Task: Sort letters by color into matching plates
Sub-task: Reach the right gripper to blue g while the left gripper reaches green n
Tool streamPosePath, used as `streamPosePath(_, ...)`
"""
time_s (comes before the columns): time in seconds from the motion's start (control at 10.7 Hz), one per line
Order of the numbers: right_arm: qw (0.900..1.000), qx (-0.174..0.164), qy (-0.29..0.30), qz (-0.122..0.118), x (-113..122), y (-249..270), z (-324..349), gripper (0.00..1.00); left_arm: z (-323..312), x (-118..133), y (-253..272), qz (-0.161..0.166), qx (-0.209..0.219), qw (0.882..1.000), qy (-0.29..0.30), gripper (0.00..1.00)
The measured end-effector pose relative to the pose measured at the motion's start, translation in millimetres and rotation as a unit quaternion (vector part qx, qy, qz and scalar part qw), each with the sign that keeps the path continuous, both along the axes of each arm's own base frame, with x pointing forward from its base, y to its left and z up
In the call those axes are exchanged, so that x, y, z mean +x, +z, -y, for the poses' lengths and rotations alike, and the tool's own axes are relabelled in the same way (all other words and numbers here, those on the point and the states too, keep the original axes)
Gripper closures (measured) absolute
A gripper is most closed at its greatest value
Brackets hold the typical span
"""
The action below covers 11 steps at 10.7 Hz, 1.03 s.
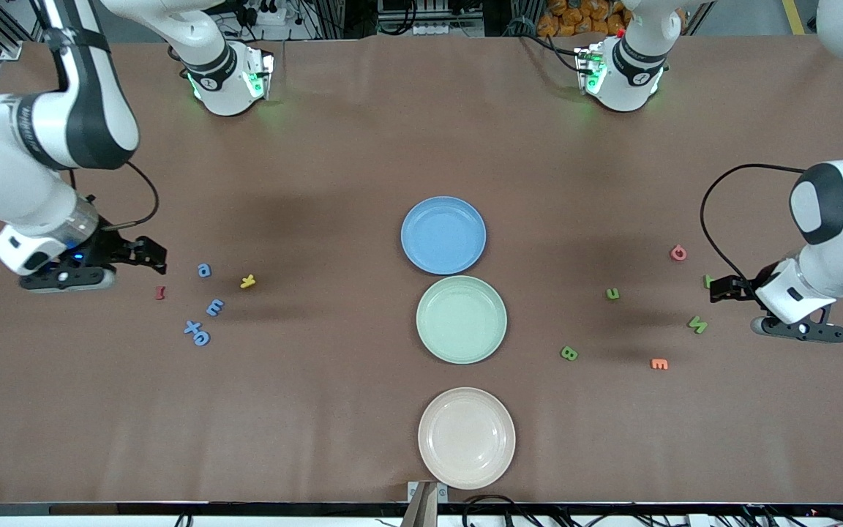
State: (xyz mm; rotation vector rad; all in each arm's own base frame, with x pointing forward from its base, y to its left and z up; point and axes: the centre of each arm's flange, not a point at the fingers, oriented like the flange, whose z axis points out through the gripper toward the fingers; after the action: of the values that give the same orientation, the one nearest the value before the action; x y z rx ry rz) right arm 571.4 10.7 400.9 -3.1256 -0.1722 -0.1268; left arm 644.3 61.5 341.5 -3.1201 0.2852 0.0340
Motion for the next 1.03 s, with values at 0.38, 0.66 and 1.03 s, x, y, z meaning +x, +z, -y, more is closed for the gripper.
streamPosePath(0.38, 0.994, -0.011, 0.109, -0.01, -25, -61, 5, 0.0, 1, 8, -41, 0.029, 0.012, 0.997, -0.077, 0.0)
streamPosePath(0.66, 0.987, -0.02, 0.161, -0.006, -21, -92, 5, 0.0, 7, 3, -81, 0.023, 0.026, 0.988, -0.15, 0.0)
streamPosePath(1.03, 0.98, -0.034, 0.197, -0.001, -19, -145, 6, 0.0, 1, 2, -115, 0.019, 0.025, 0.974, -0.225, 0.0)
